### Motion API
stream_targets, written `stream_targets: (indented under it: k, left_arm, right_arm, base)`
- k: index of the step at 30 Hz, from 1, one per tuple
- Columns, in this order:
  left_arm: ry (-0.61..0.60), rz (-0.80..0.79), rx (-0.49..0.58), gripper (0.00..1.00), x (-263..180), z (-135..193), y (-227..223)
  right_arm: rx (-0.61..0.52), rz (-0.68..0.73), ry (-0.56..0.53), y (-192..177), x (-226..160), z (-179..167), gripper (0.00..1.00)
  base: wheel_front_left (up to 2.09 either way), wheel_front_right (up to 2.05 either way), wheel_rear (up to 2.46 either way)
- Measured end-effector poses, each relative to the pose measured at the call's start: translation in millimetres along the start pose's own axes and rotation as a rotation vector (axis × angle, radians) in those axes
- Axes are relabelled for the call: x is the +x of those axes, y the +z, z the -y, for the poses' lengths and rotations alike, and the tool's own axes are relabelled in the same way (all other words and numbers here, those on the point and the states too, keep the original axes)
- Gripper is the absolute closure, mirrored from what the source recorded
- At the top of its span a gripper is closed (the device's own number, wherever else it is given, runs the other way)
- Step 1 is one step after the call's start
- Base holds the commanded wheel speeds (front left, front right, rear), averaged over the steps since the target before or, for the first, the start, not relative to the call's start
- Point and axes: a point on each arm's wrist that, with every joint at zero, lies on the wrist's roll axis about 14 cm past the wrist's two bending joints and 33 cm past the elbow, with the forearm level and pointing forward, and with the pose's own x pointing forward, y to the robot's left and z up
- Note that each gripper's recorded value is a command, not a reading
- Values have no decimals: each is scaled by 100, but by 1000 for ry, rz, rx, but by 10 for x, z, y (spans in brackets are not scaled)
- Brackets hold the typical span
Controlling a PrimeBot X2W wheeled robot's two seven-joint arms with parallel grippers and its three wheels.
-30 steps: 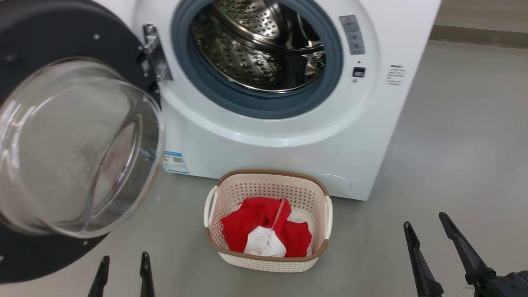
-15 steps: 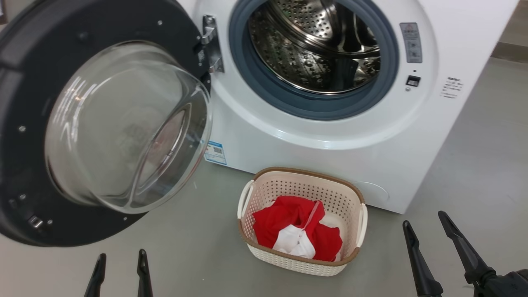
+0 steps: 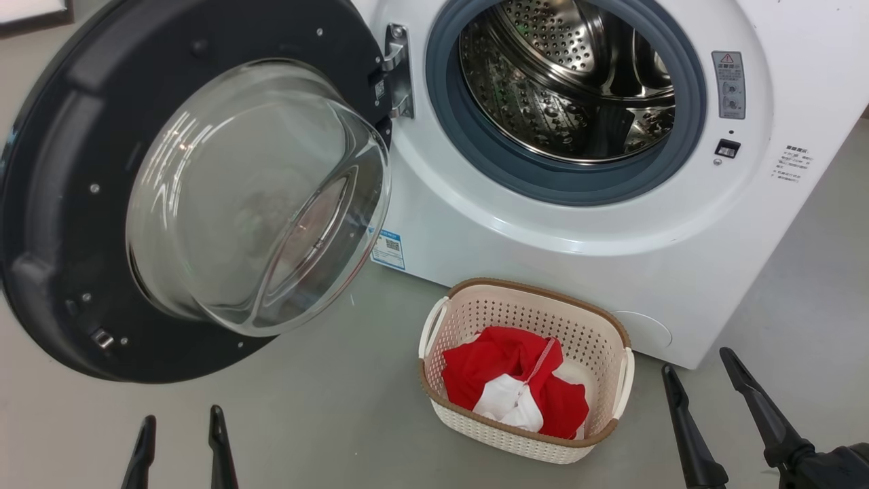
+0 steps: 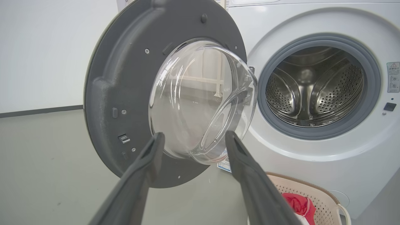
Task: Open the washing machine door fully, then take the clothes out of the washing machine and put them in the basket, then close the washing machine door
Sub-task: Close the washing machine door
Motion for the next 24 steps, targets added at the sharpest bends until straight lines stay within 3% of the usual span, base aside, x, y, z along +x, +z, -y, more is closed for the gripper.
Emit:
stream_targets:
  k: [3,4,5,6,16,24]
  left_arm:
    - [8,-1,3,0,-2,-18,0]
    - [8,-1,3,21,-1,-19,-1]
    - [9,-1,3,67,1,-18,0]
    - [9,-4,2,100,2,-18,-4]
    - [64,73,6,100,140,-161,205]
    - [138,220,-88,100,449,-323,653]
  right_arm:
    - [2,-3,4,-10,8,-9,0]
    - [2,-4,4,-14,9,-10,0]
    - [3,-5,4,-17,9,-9,0]
    - [3,-6,3,-20,10,-7,0]
    - [-4,-29,-9,-75,1,41,0]
    - [0,-45,-13,-113,15,66,0]
  base:
    - [0,0,0]
    - [0,0,0]
    - [0,0,0]
    - [0,0,0]
    - [0,0,0]
    - [0,0,0]
